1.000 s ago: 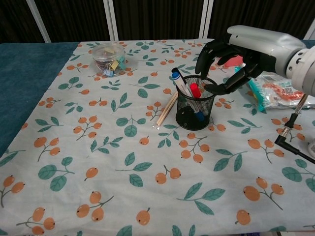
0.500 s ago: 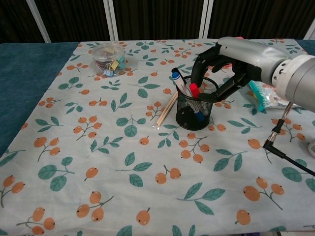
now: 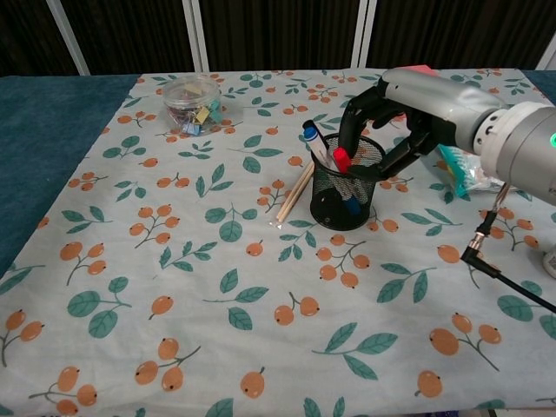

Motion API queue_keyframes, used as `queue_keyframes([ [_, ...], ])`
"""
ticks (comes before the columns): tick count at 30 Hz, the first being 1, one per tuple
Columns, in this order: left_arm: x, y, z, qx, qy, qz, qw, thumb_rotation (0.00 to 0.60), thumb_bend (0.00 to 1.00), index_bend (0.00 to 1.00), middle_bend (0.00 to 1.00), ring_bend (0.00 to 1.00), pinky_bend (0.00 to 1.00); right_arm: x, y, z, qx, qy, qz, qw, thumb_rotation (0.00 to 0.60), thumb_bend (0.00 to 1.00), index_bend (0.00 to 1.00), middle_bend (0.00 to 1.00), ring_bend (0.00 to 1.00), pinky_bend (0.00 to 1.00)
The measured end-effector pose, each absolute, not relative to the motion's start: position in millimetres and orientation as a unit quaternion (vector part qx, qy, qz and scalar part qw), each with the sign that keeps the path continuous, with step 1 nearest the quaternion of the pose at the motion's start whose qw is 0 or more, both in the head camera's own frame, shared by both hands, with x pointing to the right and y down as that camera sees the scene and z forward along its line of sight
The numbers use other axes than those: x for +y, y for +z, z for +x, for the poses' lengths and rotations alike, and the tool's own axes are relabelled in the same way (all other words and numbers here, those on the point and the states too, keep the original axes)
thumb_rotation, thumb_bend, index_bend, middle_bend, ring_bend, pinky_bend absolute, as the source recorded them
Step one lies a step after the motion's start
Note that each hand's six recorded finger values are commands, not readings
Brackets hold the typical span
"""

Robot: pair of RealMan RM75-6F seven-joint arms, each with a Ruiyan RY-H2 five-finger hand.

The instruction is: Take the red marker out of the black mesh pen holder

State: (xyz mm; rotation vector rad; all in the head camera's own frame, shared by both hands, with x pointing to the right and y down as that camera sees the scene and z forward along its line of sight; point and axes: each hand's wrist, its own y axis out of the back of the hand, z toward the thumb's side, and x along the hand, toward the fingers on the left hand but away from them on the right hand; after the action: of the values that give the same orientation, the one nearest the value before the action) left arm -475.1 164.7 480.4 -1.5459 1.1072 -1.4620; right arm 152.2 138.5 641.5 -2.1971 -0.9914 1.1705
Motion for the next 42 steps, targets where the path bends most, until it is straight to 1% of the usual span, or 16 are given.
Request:
queue_keyframes([
  [11, 164.2, 481.1, -476.0, 0.431, -0.570, -0.598, 0.362, 0.600, 0.18, 0.08, 0.00, 0.00, 0.00, 134.4, 643.0, 148.0, -0.361, 0.426, -0.797, 0.231, 0.600, 0.37, 0.52, 0.47, 0.21, 0.18],
  [19, 163.8, 480.9, -476.4, 0.432, -0.570, -0.598, 0.362, 0.600, 0.18, 0.08, 0.00, 0.00, 0.00, 134.6, 644.6, 146.4, -0.360, 0.426, -0.797, 0.231, 0.600, 0.40, 0.53, 0.49, 0.22, 0.18],
  [30, 164.0, 481.6, -476.2, 0.431, -0.571, -0.598, 0.362, 0.600, 0.18, 0.08, 0.00, 0.00, 0.00, 135.6, 646.0, 146.7, -0.356, 0.428, -0.798, 0.232, 0.600, 0.40, 0.54, 0.50, 0.23, 0.18],
  [42, 163.8, 481.5, -476.4, 0.432, -0.571, -0.597, 0.363, 0.600, 0.18, 0.08, 0.00, 0.00, 0.00, 135.2, 645.2, 146.0, -0.357, 0.425, -0.799, 0.232, 0.600, 0.43, 0.60, 0.53, 0.26, 0.18],
])
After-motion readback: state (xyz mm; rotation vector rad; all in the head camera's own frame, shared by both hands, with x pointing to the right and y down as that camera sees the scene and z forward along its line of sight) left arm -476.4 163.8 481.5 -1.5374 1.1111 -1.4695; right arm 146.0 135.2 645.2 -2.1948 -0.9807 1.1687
